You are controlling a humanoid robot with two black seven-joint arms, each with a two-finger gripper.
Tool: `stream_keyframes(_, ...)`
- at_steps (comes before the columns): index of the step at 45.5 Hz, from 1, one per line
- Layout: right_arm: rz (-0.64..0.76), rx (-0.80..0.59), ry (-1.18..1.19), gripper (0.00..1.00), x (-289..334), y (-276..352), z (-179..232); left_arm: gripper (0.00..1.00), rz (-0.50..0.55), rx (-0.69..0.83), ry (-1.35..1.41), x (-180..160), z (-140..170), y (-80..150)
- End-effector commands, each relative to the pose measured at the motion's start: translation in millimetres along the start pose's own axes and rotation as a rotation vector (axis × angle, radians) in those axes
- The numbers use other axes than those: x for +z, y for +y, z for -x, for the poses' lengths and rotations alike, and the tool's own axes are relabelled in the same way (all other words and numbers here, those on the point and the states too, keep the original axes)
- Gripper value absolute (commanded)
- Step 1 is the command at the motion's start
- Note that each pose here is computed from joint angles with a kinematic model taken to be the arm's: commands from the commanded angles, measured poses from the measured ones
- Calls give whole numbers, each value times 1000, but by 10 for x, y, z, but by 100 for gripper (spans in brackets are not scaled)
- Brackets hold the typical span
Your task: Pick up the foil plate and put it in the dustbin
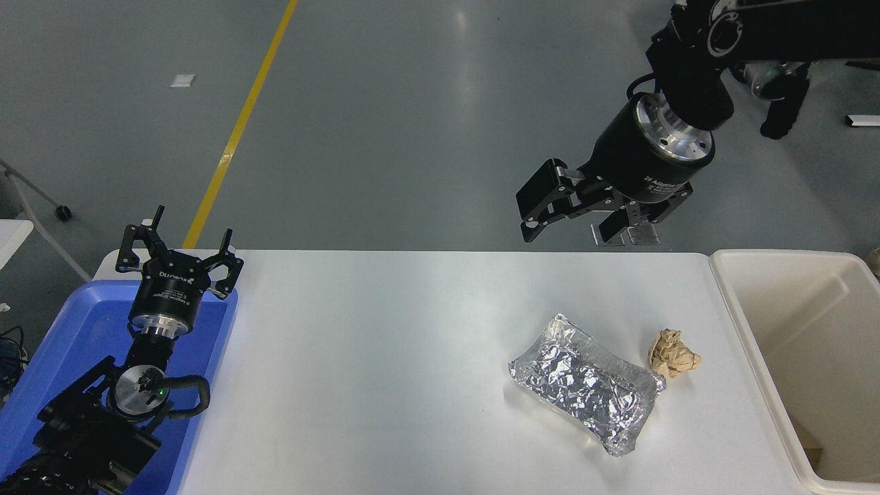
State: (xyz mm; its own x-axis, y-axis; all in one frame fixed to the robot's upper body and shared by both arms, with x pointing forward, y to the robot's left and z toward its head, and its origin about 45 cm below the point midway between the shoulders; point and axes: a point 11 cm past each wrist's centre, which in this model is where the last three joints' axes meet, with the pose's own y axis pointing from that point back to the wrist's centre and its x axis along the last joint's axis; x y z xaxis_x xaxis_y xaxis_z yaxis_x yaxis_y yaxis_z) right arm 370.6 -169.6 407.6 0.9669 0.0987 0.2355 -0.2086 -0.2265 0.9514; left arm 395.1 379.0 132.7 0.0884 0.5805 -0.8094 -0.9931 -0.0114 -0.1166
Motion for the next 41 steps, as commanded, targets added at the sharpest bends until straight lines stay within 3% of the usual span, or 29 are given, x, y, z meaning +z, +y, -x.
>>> stream_keyframes(1,41,8,-28,100,195,41,-2,100,13,0,6,9,1,0)
stream_keyframes(26,86,-73,-86,100,618,-380,84,100,7,2,3,5,-3,2)
stream_keyframes(41,105,-155,-276,100,1498,-1013,353,100,7,2,3,5,-3,2)
